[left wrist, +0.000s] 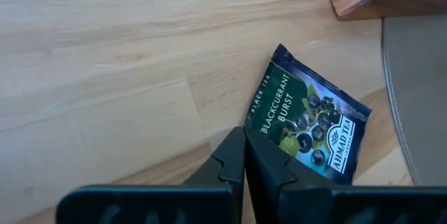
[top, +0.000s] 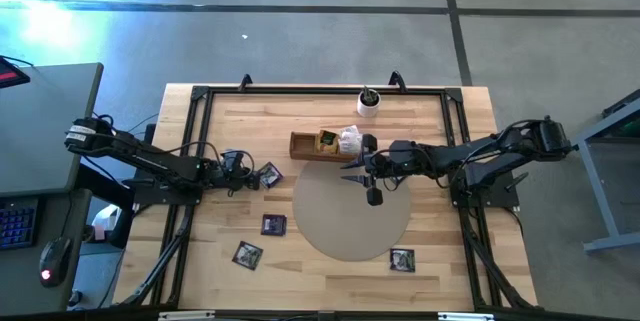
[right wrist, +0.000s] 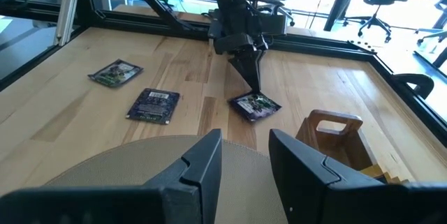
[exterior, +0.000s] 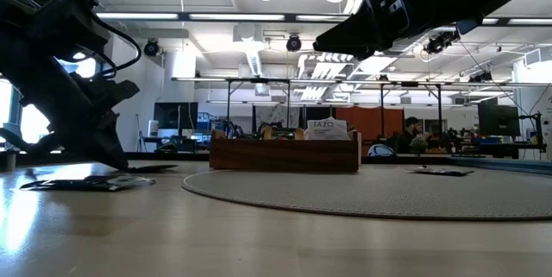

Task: Pick & Place Tea
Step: Put the dark blue tea bag into the left section of the wooden organizer

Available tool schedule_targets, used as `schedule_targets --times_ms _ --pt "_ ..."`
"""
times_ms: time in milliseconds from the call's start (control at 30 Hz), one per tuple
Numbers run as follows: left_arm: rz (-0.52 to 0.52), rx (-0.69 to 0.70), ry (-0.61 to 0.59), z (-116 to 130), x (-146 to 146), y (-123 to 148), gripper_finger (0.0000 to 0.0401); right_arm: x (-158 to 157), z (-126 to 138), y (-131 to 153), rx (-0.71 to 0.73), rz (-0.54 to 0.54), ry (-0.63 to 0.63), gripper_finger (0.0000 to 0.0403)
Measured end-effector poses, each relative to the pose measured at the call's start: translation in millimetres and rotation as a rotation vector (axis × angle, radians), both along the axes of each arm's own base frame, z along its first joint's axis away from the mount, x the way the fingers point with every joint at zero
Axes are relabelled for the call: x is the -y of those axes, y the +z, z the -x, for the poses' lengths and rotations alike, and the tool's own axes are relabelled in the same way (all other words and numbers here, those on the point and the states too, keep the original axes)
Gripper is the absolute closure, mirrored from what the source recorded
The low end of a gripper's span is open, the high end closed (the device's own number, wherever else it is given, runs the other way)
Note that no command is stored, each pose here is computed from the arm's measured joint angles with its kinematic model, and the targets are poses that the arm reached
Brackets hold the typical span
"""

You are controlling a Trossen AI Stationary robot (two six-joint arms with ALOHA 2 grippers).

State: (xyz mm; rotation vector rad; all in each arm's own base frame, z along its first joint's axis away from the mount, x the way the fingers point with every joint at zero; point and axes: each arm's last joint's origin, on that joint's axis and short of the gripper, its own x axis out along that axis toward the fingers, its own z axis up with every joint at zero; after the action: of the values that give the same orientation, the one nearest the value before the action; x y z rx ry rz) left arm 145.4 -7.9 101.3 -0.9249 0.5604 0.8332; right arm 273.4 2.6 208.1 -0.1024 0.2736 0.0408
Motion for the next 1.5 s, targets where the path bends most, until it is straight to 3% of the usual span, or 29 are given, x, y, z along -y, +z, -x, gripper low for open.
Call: schedule_targets --times_ms 433,1000,1300,1500 --pt "-0.181 0.149 -0.166 -23.5 2.2 25.7 0.0401 0.0 0.0 0.0 0.0 0.004 0.001 0.0286" --pt "-0.261 0.204 -0.181 -32.8 2.6 39.2 0.0401 0.0 0.0 0.0 0.0 0.004 0.001 0.0286" --pt "-0.403 0.347 -0.248 -42.8 3.8 58.5 0.0401 0.1 0.0 0.0 0.0 0.005 0.001 0.0286" --pt "-0.456 0.324 -0.187 -43.4 -8.3 59.9 0.0401 0.1 0.0 0.0 0.0 0.008 0.002 0.0286"
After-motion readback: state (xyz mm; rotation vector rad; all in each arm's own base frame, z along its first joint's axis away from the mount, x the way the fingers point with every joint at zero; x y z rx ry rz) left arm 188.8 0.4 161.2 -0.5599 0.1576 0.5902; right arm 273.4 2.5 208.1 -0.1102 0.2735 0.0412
